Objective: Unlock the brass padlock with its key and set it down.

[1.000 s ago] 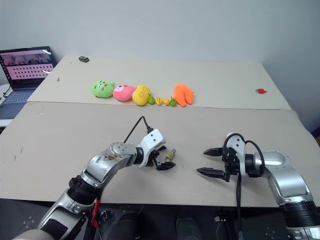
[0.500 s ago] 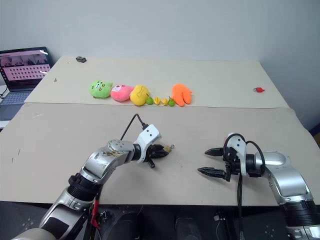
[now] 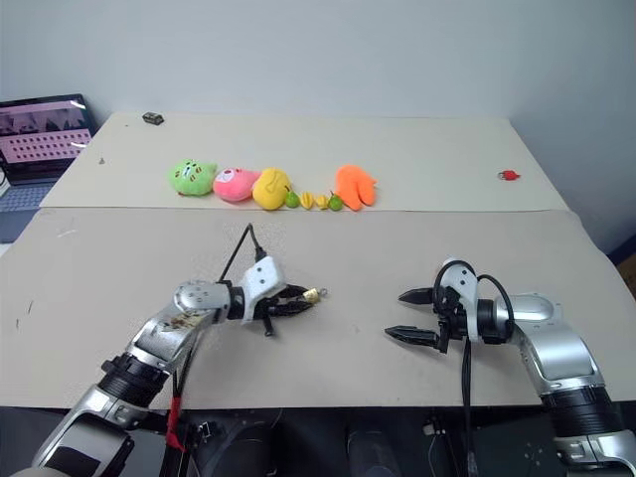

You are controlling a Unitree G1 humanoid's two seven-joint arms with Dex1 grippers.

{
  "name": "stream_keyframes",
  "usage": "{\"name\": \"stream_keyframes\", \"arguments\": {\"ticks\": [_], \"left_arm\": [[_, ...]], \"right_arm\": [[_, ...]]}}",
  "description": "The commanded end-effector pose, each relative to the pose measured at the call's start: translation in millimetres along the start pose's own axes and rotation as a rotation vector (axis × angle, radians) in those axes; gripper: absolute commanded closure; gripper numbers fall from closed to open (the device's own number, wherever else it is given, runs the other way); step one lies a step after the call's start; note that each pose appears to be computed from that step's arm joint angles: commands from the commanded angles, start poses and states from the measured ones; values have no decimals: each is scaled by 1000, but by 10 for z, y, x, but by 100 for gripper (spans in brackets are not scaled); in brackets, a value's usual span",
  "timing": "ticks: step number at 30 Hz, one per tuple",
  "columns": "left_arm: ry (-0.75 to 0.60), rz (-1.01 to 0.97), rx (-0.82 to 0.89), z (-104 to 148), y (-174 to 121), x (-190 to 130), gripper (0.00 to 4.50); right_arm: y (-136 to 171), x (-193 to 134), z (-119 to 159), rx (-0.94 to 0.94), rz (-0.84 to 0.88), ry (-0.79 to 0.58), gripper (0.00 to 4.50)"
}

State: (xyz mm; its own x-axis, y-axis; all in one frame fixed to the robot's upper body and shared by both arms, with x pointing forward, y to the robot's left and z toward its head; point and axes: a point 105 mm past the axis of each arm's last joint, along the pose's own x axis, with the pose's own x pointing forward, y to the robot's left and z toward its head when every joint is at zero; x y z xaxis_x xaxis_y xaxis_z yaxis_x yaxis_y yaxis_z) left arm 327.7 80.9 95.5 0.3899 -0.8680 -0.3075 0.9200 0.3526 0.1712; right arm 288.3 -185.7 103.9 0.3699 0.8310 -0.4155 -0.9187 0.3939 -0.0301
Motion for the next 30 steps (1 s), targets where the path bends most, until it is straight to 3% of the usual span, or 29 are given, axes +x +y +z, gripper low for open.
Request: {"name": "stream_keyframes", "arguments": {"ticks": [1, 5, 15, 17, 23, 30], "left_arm": [[-127, -36, 45, 318, 13, -27, 377], [-118, -78, 95, 324, -55, -21, 377], [-12, -83, 162, 50, -78, 4, 377], [20, -99, 172, -47, -111, 8, 275], [56, -67, 242, -149, -104, 16, 65], [52, 62, 303, -114, 52, 20, 65]], "right_arm": [[-4, -14, 108, -48, 10, -25, 0], [-1, -17, 121, -50, 13, -27, 0], [4, -14, 128, -50, 16, -28, 0], [5, -12, 129, -50, 18, -27, 0], [3, -22, 145, -51, 19, -27, 0], [-10, -41, 159, -55, 19, -23, 0]]}}
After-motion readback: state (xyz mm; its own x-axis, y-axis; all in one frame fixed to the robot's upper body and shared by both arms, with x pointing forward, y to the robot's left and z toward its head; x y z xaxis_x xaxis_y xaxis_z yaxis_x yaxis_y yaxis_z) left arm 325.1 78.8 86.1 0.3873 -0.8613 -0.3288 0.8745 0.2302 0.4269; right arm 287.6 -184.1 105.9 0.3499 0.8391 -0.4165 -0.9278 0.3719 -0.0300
